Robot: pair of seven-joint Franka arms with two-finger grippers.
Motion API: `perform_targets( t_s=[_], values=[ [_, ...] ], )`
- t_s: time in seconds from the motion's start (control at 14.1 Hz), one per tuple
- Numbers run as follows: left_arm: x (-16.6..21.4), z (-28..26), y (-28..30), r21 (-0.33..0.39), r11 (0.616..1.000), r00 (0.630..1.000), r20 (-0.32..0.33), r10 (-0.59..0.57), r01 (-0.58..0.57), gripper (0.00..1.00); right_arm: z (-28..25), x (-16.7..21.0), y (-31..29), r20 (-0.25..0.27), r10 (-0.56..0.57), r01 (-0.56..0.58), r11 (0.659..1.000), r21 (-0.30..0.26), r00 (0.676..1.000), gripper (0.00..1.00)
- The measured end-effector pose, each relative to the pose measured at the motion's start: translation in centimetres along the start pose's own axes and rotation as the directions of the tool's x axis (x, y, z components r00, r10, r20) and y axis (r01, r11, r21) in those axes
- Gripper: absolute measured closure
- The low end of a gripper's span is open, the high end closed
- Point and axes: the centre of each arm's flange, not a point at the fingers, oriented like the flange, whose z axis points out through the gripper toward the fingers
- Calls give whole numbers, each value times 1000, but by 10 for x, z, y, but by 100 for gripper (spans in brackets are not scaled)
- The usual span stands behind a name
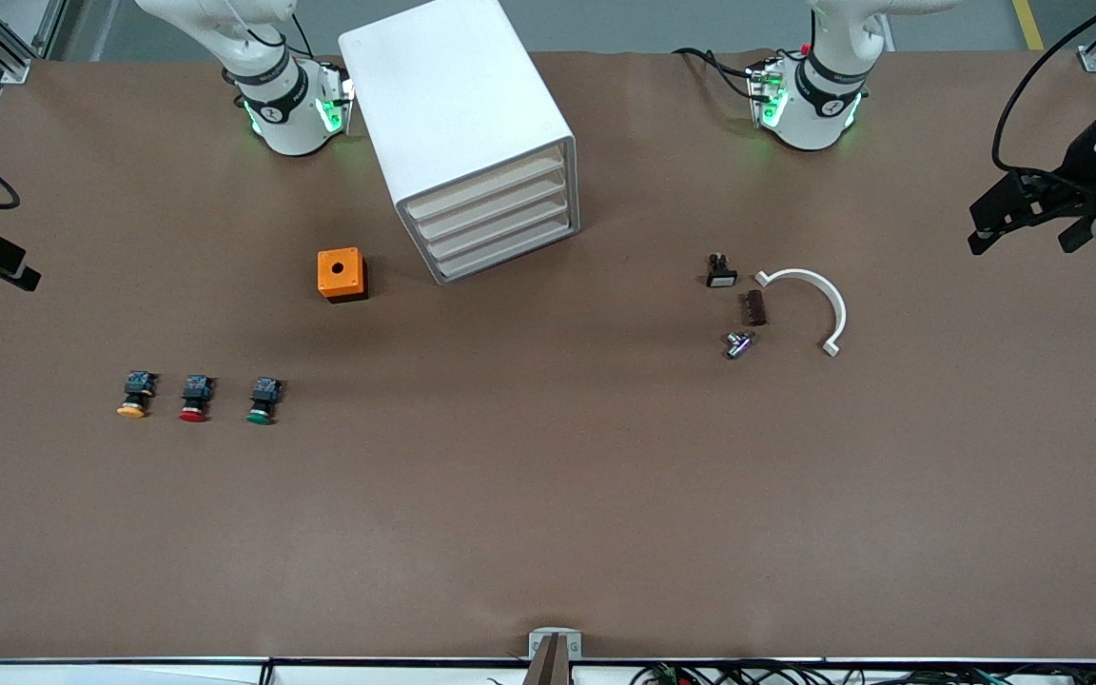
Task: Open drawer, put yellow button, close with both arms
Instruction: 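Move the left gripper toward the white cabinet's drawer handle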
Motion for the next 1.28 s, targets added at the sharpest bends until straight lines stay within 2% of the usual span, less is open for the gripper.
perform_targets(
  t_s=[0.78,0.92,1.13,1.28],
  values=[
    [-1,6,18,-1,999,999,16,33,-33,0,0,0,-2,0,-3,3,1000,0,1000,0],
    [1,13,21,0,999,998,34,44,-44,0,0,0,-2,0,-3,3,1000,0,1000,0],
    [8,38,34,-9,990,987,82,141,-141,0,0,0,-2,0,-3,3,1000,0,1000,0],
    [11,61,55,-51,981,972,134,193,-187,0,0,0,-2,0,-3,3,1000,0,1000,0]
  ],
)
